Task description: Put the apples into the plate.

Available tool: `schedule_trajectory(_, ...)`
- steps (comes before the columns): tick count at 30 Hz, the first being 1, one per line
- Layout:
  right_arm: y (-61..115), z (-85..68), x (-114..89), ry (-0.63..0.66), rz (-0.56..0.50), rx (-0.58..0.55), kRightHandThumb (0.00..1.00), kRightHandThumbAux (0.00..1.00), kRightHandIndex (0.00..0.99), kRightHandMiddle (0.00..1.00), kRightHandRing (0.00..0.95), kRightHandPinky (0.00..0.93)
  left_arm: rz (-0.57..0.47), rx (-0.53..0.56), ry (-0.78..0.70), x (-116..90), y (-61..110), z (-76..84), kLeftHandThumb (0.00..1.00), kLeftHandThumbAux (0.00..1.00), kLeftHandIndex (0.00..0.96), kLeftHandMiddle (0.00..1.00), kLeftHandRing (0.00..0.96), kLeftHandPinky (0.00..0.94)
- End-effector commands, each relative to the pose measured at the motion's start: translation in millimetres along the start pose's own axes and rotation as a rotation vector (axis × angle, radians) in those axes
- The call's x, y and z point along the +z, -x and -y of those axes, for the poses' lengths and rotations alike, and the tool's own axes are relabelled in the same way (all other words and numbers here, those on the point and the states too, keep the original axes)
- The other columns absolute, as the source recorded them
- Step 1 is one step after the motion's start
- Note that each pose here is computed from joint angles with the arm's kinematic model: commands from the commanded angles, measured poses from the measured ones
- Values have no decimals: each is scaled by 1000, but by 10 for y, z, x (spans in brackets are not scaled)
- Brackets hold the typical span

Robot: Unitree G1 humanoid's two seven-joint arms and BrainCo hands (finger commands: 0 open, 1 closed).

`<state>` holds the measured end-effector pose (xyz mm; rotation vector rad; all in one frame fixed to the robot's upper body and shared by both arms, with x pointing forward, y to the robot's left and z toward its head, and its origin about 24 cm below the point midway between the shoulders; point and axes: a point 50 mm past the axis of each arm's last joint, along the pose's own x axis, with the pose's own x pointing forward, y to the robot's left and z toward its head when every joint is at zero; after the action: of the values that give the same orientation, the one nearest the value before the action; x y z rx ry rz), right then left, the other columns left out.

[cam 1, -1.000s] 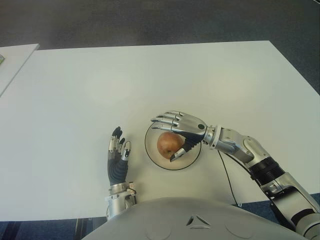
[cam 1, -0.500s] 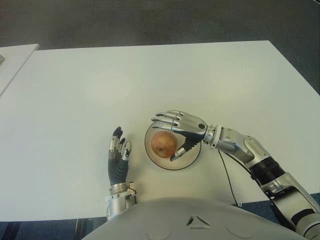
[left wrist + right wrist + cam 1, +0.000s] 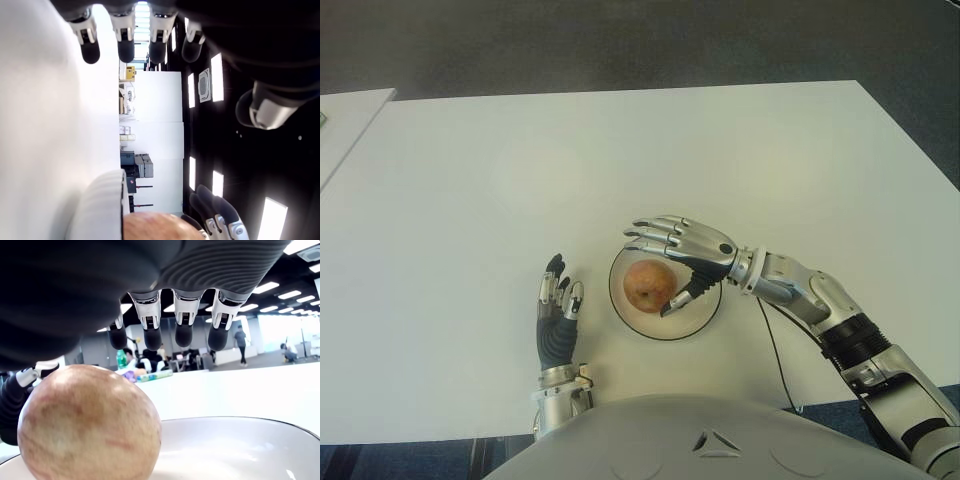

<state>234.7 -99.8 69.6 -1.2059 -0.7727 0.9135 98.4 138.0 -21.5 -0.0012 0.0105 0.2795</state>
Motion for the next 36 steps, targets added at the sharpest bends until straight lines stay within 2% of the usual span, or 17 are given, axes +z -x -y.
schedule_trajectory(1, 4, 52, -114, -155, -98, -42, 128, 248, 0, 0, 0, 0, -115, 43, -6, -128, 167, -1, 113, 410, 0, 0, 0, 0)
schedule_trajectory(7, 47, 146, -355, -510, -232, -209, 154, 213, 0, 0, 0, 0, -109, 44, 11, -131, 176, -5, 115, 415, 0, 0, 0, 0)
schedule_trajectory(10, 86, 113, -485, -713, -304, -295, 148, 194, 0, 0, 0, 0, -99, 38, 17, -126, 178, -5, 116, 411, 0, 0, 0, 0)
schedule_trajectory(12, 101, 106, -514, -749, -317, -313, 142, 185, 0, 0, 0, 0, -97, 36, 18, -125, 180, -4, 116, 409, 0, 0, 0, 0)
schedule_trajectory(17, 310, 90, -571, -923, -379, -475, 119, 173, 0, 0, 0, 0, -86, 32, 20, -122, 192, -2, 115, 403, 0, 0, 0, 0)
schedule_trajectory(20, 522, -56, -539, -1022, -446, -552, 106, 202, 0, 0, 0, 0, -83, 30, 24, -123, 197, -8, 115, 399, 0, 0, 0, 0)
schedule_trajectory(23, 587, -141, -569, -1072, -496, -591, 96, 233, 0, 0, 0, 0, -80, 30, 29, -127, 203, -17, 116, 400, 0, 0, 0, 0)
schedule_trajectory(26, 685, -290, -596, -1134, -569, -650, 88, 261, 0, 0, 0, 0, -85, 27, 34, -146, 209, -39, 116, 401, 0, 0, 0, 0)
schedule_trajectory(29, 740, -412, -653, -1196, -622, -703, 82, 286, 0, 0, 0, 0, -88, 33, 42, -152, 219, -60, 114, 404, 0, 0, 0, 0)
schedule_trajectory(36, 775, -430, -636, -1295, -623, -837, 73, 305, 0, 0, 0, 0, -91, 39, 48, -158, 229, -90, 115, 416, 0, 0, 0, 0)
